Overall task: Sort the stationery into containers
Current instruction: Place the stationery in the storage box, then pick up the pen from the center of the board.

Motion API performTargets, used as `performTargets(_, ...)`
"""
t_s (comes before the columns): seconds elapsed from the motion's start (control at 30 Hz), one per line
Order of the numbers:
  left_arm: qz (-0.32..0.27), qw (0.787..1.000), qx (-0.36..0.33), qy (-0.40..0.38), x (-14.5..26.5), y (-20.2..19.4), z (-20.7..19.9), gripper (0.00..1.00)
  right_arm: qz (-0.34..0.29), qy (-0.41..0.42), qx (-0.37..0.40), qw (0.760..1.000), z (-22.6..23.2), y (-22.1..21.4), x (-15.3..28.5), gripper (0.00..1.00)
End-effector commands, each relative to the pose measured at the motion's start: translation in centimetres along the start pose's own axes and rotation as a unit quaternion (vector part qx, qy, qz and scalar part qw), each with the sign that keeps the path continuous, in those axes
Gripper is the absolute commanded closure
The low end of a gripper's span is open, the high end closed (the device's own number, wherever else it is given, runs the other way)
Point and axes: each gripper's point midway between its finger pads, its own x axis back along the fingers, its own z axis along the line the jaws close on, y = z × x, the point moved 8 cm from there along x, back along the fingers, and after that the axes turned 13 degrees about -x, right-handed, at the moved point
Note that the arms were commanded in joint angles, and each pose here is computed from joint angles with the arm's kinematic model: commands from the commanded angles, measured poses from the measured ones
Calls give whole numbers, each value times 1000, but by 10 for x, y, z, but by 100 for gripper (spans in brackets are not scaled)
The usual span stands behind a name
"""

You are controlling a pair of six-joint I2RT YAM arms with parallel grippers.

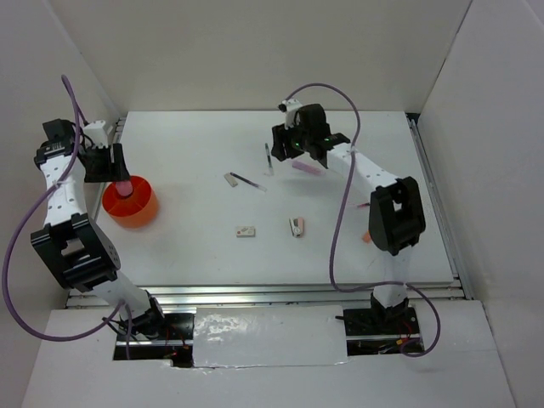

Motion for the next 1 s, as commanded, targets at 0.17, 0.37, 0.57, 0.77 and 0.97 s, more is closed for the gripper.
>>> performTargets(0.17,-40,999,-19,-3,4,6,-2,21,25,-88,-26,995,10,0,-79,43)
performTargets(0.37,-90,995,-44,9,26,18,-8,21,33,-126,6,991,12,-21,-108,43)
performTargets(0.57,-149,987,-58,32,49,30,-17,20,35,-162,11,986,2,-27,-116,46)
performTargets(0.77,-170,982,-68,37,59,35,-22,19,67,-146,29,987,5,-30,-120,51)
performTargets(0.97,-185,978,-99,16,60,31,-30,19,126,-22,80,989,33,-41,-99,54)
